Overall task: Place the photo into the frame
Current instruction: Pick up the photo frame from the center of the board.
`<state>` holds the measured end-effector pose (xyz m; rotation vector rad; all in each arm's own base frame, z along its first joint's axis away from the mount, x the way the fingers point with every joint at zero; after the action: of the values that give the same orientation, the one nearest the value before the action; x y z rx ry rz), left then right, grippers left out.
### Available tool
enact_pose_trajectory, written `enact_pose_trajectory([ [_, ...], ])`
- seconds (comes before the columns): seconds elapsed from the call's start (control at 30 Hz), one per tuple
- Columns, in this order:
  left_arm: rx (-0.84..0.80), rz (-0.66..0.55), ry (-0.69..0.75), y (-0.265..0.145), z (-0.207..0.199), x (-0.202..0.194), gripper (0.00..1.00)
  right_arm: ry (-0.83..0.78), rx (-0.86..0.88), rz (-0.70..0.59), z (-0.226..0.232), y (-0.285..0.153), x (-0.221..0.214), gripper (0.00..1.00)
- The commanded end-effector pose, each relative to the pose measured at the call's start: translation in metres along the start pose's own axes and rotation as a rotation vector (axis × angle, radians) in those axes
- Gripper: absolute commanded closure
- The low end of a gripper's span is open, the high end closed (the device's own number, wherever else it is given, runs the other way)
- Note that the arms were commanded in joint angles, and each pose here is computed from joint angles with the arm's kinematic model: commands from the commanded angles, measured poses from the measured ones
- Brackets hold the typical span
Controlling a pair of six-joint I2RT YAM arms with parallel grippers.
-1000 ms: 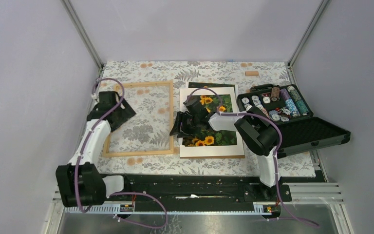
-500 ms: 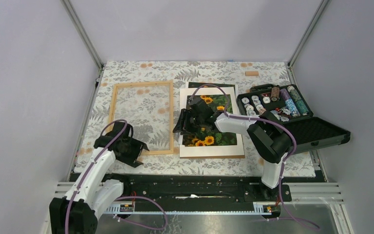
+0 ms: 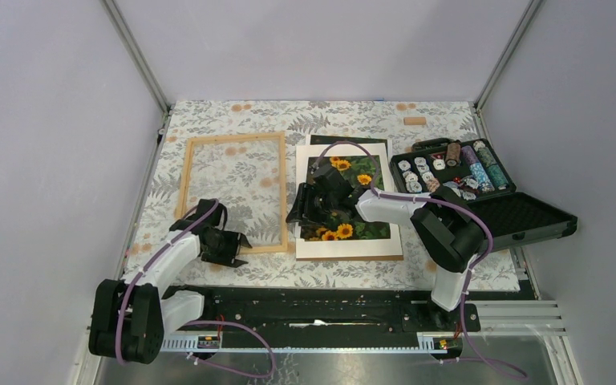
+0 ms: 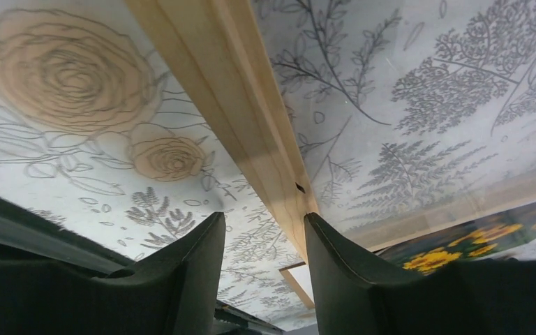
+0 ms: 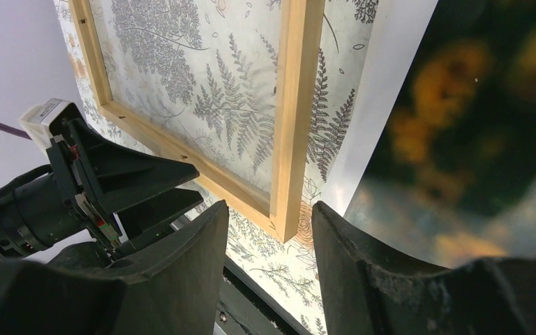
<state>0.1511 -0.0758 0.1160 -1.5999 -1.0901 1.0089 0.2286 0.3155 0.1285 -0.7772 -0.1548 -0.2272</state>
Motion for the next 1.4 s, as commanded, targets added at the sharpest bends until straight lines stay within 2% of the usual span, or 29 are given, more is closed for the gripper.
enact_pose_trajectory([
  [0.0,-0.016,-0.023,-0.079,0.012,-0.007,0.005,0.5,-0.018,0.004,-0.024,0.007,-0.007,0.0,0.46],
  [0.1,-0.023,-0.046,-0.074,0.014,-0.008,0.008,0.52,-0.018,0.004,-0.017,0.007,-0.004,0.0,0.46],
  [0.17,-0.016,-0.047,-0.075,0.015,-0.006,0.008,0.61,-0.017,0.004,-0.014,0.007,-0.003,0.001,0.46],
  [0.23,-0.011,-0.048,-0.08,0.016,-0.004,0.009,0.64,-0.016,0.003,-0.015,0.008,-0.001,0.002,0.46],
  [0.3,-0.015,-0.057,-0.081,0.016,-0.003,0.01,0.64,-0.016,0.005,-0.019,0.009,-0.001,0.003,0.46],
  [0.43,-0.042,-0.052,-0.083,0.014,-0.003,0.013,0.55,-0.015,0.01,-0.016,0.01,0.0,0.004,0.46],
  [0.67,-0.062,-0.062,-0.102,0.011,-0.001,0.022,0.58,-0.009,0.003,-0.014,0.008,0.001,0.004,0.46],
  [0.73,-0.06,-0.049,-0.106,0.014,0.002,0.022,0.63,-0.009,0.006,-0.01,0.009,0.003,0.004,0.46],
  [0.87,-0.042,-0.025,-0.109,0.019,0.007,0.022,0.79,-0.005,0.036,0.011,0.014,0.003,0.009,0.43],
  [0.9,-0.047,-0.02,-0.102,0.018,0.007,0.023,0.84,-0.003,0.05,0.019,0.015,0.004,0.012,0.42],
  [1.0,-0.088,0.005,-0.074,0.01,0.002,0.022,1.0,-0.004,0.106,0.046,0.018,0.007,0.021,0.3],
  [1.13,-0.193,0.038,-0.068,-0.007,-0.006,0.024,1.0,0.038,0.183,0.051,0.009,0.008,0.037,0.15],
  [1.3,-0.218,0.107,-0.081,-0.014,-0.004,0.02,1.0,0.053,0.248,0.031,-0.004,0.002,0.059,0.03],
  [1.37,-0.237,0.123,-0.093,-0.016,-0.004,0.019,1.0,0.032,0.256,0.044,-0.001,0.005,0.065,0.01],
])
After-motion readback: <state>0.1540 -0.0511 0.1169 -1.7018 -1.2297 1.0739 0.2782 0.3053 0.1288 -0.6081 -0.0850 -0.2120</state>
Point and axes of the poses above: each gripper's point midway between its finger pads, its own y axis out along the fingers, its own z axis along the line the jaws close on, x = y × z, the point moved 10 cm from there along -y, back along the fingers, and after that the axes turned 3 degrees about y, right-handed, at the moved point
